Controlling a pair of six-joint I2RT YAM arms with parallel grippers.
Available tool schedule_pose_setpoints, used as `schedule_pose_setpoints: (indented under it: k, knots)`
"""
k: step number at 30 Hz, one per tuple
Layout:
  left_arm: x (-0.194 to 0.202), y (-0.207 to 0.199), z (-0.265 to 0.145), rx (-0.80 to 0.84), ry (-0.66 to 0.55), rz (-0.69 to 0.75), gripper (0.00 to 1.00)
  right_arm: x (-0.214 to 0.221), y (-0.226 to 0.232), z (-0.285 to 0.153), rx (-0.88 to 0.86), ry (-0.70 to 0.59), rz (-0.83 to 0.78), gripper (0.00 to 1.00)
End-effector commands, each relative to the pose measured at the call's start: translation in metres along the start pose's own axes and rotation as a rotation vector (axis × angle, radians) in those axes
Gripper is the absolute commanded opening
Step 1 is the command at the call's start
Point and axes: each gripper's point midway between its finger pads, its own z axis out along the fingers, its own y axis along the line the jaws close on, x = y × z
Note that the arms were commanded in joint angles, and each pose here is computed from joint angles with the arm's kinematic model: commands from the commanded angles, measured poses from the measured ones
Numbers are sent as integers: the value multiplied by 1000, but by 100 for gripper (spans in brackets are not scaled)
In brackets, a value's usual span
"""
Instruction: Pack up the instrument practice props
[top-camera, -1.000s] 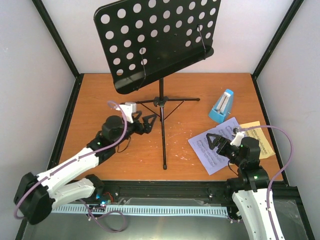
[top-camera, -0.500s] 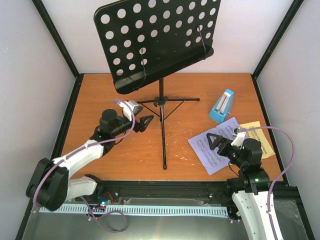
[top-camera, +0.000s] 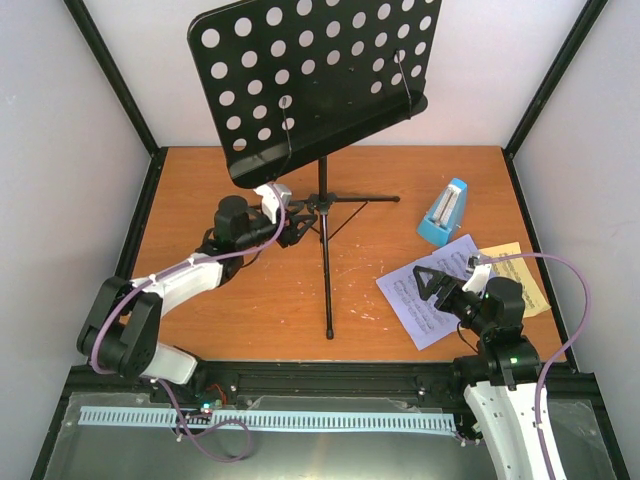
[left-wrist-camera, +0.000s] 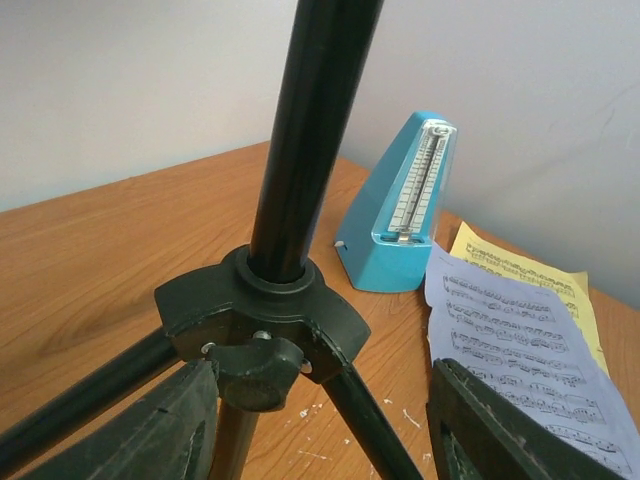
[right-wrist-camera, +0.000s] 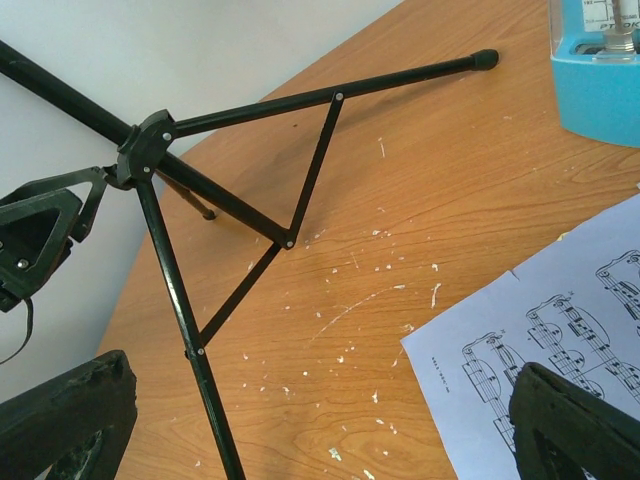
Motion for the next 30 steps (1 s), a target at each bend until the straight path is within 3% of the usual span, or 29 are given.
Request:
schedule_pose_setpoints:
  k: [1,12,30]
  knots:
    - [-21,3,5,8,-41,32,57,-2,2,1,-15,-8,-5,100]
    - [-19,19,14,-46,-26,17,41,-1,1,2,-15,-4,-2,100]
    - [-13,21,21,-32,-1,2,43,0,1,1,-16,-1,6,100]
